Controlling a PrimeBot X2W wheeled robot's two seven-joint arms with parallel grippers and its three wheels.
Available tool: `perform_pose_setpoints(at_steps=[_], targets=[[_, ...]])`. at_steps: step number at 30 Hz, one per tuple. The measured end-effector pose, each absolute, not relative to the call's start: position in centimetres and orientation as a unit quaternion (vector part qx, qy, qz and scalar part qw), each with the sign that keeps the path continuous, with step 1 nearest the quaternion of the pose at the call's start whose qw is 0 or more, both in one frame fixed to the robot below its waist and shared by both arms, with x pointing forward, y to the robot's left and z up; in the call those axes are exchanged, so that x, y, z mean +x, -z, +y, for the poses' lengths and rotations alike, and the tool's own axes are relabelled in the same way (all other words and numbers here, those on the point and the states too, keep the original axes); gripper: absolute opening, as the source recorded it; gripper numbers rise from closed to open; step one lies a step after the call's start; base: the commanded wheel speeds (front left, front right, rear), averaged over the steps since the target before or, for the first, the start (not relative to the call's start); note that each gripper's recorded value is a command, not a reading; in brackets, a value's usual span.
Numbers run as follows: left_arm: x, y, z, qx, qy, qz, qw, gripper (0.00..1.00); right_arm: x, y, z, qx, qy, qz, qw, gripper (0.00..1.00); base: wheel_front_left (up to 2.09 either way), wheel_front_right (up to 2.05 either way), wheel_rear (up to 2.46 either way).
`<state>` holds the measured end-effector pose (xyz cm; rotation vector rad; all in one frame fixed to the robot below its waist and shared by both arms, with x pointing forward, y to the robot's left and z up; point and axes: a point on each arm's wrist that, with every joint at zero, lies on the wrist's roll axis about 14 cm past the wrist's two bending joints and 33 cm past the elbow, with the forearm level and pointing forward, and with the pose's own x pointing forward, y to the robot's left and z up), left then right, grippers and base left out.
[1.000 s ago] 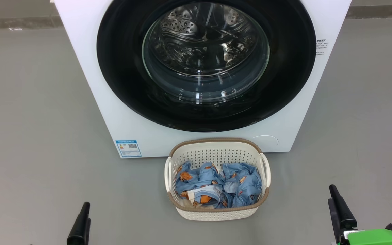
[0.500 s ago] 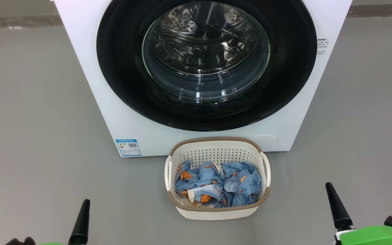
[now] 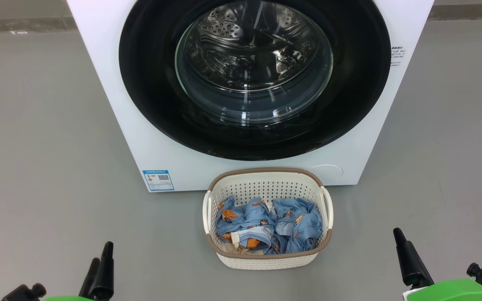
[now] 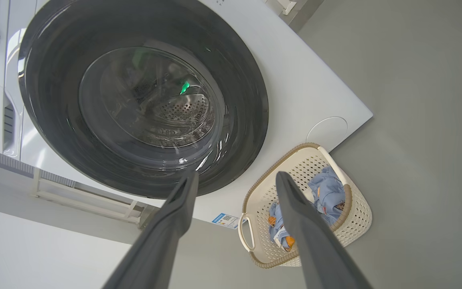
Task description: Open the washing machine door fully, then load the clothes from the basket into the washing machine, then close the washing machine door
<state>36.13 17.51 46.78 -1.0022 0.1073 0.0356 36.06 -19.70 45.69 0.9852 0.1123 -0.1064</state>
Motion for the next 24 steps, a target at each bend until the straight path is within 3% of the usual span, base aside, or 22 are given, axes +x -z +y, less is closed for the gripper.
perform_pose_setpoints(at_steps=[24], targets=[[36.1, -48.0, 17.0, -0.362, 0.009, 0.027, 0.932, 1.00, 36.2, -46.6, -19.2, 0.354, 0.029, 0.039, 0.934, 1.00, 0.00, 0.00, 0.00]])
